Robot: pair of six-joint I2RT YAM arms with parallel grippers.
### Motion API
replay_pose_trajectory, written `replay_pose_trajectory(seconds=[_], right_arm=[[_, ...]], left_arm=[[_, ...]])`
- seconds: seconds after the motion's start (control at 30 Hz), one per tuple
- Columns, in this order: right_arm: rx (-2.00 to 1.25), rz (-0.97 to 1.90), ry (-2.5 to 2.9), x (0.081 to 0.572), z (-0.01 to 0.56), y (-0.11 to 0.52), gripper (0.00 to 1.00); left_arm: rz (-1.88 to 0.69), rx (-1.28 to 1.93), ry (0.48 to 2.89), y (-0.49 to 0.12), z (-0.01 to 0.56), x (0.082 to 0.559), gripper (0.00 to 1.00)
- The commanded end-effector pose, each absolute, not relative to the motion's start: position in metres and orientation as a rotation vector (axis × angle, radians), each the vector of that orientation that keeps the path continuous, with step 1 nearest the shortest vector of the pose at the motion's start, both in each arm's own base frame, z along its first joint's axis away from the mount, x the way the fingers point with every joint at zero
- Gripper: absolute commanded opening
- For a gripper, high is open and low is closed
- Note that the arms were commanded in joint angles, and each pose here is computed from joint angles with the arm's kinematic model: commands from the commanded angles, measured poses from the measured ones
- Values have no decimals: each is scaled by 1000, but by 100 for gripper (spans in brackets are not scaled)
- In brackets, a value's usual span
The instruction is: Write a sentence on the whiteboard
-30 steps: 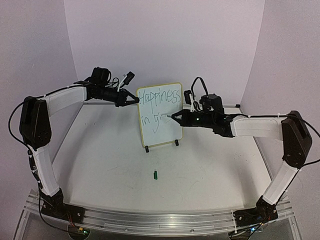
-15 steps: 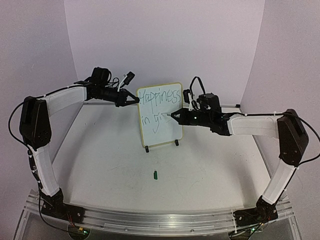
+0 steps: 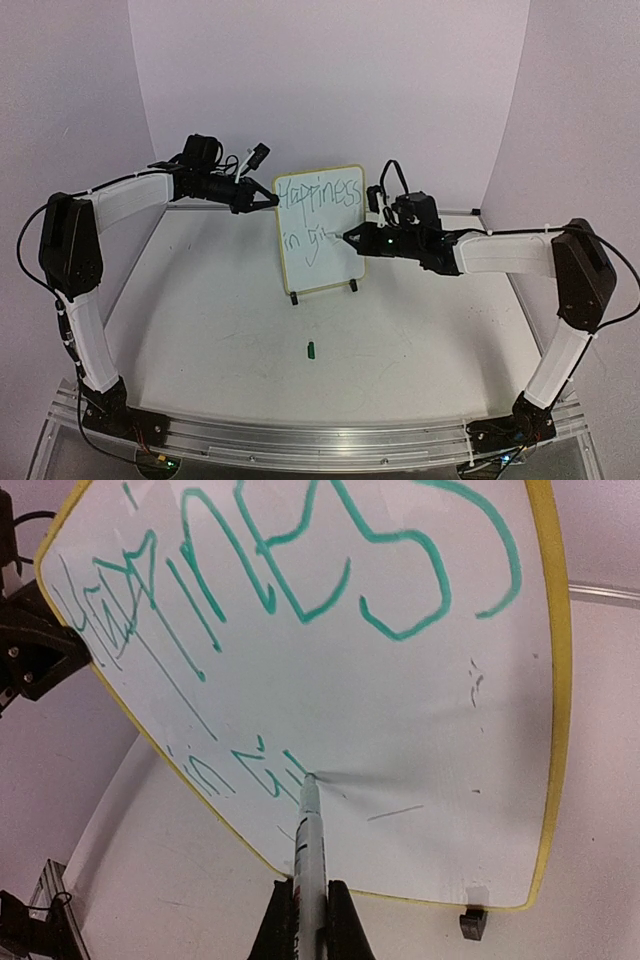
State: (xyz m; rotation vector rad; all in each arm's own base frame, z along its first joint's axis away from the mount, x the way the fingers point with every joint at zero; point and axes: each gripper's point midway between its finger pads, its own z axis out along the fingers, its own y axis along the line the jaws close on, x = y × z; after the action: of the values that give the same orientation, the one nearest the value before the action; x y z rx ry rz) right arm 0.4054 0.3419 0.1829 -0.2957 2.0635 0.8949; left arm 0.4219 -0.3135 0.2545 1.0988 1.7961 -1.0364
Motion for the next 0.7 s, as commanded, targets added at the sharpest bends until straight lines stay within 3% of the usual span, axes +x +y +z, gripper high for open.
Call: replay_pose_trajectory(seconds=[0.0,0.67], right_arm=[[-232,841,2088,409,172,329,0],[-217,844,1946,418,236,328,0]], left_arm=[[-1077,1118,2011,-314,203,395,0],[-1072,1121,2005,-314,205,395,0]])
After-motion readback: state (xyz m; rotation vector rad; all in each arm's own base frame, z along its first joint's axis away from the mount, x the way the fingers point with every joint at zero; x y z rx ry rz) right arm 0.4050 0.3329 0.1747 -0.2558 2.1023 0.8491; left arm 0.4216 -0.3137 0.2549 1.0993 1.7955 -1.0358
